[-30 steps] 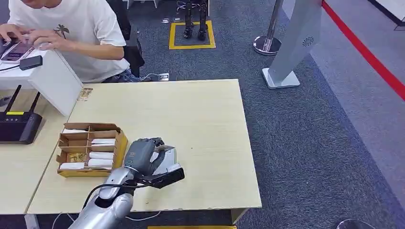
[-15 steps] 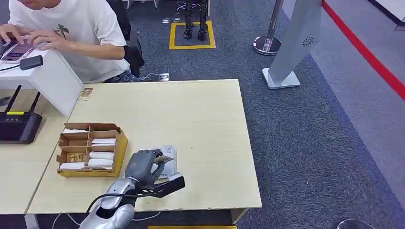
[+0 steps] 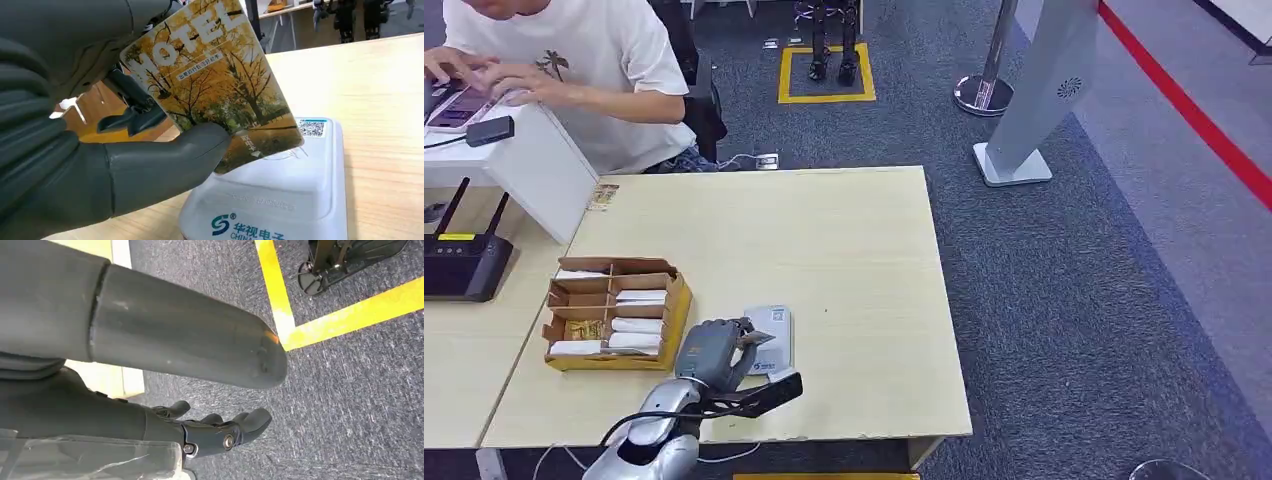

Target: Pass the card to the sensor for recognition and then transmit it.

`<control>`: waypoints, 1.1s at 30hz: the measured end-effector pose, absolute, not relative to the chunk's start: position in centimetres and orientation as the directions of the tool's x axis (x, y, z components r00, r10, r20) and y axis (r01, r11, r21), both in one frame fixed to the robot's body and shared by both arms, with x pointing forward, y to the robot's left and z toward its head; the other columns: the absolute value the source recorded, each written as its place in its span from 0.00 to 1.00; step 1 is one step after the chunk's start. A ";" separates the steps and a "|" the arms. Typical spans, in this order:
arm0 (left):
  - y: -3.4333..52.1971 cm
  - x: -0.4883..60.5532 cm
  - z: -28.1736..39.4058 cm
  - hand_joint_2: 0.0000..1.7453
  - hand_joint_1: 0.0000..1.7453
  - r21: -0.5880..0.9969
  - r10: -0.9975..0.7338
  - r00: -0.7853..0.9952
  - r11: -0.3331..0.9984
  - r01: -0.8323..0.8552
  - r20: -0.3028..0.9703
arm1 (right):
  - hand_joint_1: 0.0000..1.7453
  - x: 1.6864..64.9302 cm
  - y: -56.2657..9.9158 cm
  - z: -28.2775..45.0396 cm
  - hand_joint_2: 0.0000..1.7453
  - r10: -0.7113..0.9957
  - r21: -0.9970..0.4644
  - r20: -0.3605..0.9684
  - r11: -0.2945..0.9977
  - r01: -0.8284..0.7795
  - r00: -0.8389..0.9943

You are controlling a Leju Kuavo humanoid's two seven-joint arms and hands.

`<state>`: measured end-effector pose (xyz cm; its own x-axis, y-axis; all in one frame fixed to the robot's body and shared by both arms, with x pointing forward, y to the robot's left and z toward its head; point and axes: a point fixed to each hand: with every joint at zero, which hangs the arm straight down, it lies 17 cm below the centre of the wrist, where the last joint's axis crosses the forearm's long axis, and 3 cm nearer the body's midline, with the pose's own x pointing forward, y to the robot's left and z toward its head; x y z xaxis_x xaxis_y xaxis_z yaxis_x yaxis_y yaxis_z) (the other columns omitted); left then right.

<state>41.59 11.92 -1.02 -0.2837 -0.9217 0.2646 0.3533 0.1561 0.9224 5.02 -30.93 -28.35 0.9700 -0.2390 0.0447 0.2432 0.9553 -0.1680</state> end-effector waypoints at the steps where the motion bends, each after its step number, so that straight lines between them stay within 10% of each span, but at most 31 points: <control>1: 12.0 41.6 -1.1 1.00 1.00 0.923 -0.922 -0.284 0.152 0.353 0.261 | 0.00 5.0 -30.9 -28.3 0.00 -0.240 -0.168 0.045 0.955 0.244 0.970; 33: 12.9 40.9 -2.2 1.00 1.00 0.907 -0.910 -0.311 0.139 0.396 0.275 | 0.00 5.1 -31.2 -28.3 0.00 -0.241 -0.175 0.046 0.954 0.245 0.969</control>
<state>40.90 12.94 -2.17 -0.3106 -0.9098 0.2751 0.3964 0.1391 0.9075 5.11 -31.24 -28.33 0.9695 -0.2407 0.0465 0.2451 0.9536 -0.1747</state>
